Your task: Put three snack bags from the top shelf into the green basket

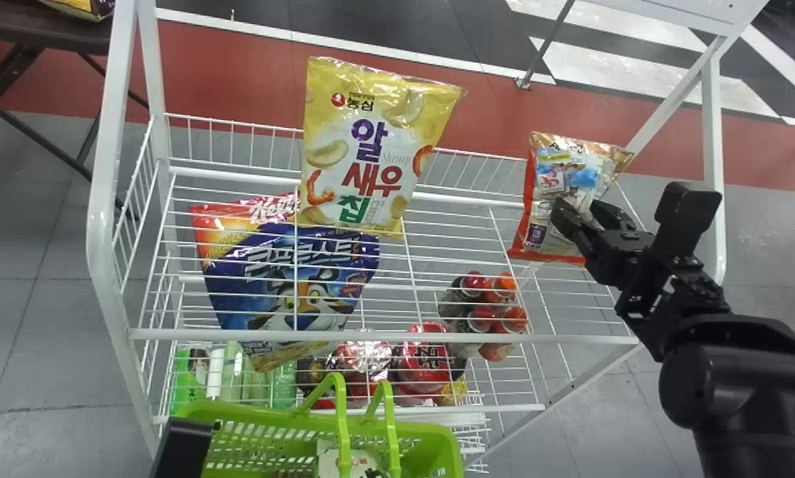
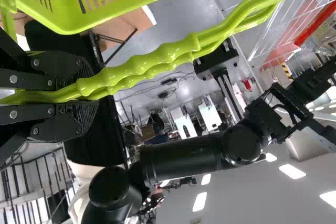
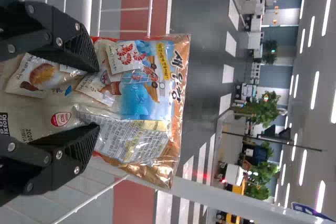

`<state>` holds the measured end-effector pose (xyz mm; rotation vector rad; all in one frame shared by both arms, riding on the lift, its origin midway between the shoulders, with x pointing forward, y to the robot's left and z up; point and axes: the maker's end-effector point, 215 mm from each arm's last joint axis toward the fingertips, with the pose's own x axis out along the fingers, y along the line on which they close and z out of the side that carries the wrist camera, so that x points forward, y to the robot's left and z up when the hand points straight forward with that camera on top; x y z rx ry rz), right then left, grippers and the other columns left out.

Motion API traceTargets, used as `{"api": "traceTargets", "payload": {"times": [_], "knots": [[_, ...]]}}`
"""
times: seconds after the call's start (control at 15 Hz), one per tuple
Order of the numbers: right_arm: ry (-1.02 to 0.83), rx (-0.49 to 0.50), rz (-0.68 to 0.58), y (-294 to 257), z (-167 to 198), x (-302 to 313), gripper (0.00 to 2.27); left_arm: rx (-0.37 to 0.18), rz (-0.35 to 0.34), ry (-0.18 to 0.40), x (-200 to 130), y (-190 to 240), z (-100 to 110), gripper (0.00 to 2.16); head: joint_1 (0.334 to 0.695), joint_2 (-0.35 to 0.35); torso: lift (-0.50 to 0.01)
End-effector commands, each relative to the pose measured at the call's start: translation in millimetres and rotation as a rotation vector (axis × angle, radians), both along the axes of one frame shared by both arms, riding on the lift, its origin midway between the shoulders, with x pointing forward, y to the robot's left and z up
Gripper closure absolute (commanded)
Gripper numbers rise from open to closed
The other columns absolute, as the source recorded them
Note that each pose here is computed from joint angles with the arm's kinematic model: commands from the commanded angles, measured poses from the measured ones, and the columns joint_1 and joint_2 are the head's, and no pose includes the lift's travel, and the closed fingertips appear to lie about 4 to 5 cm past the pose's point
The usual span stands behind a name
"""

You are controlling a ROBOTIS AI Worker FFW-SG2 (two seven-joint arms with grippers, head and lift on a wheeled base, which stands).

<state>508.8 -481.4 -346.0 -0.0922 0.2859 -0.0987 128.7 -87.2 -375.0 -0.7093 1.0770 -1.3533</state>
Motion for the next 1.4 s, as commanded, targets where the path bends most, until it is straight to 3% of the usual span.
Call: {"api": "traceTargets", "payload": {"times": [0.0,0.47,0.93,1.07,1.33], "knots": [[-0.056,-0.006,0.007,0.9,18.1,-8.3,2.25,0.0,0.001,0.002,-1.7,0.2,0.0,2.02,0.695,-0.35,-0.047],[-0.145,0.057,0.071,33.0,81.0,-63.3,2.25,0.0,0.0,-0.004,-1.9,-0.6,2.1,2.02,0.695,-0.35,-0.047],[0.164,0.38,0.213,105.1,40.5,-158.3,2.25,0.002,0.005,-0.009,-0.4,-0.1,1.2,2.02,0.695,-0.35,-0.047],[0.355,0.556,0.292,146.0,11.8,-201.6,2.25,0.004,0.006,-0.014,0.7,-0.7,2.1,2.02,0.695,-0.35,-0.047],[0.597,0.778,0.389,204.6,-14.5,-268.2,2.25,0.005,0.009,-0.013,1.8,0.0,2.0,2.02,0.695,-0.35,-0.047]]}}
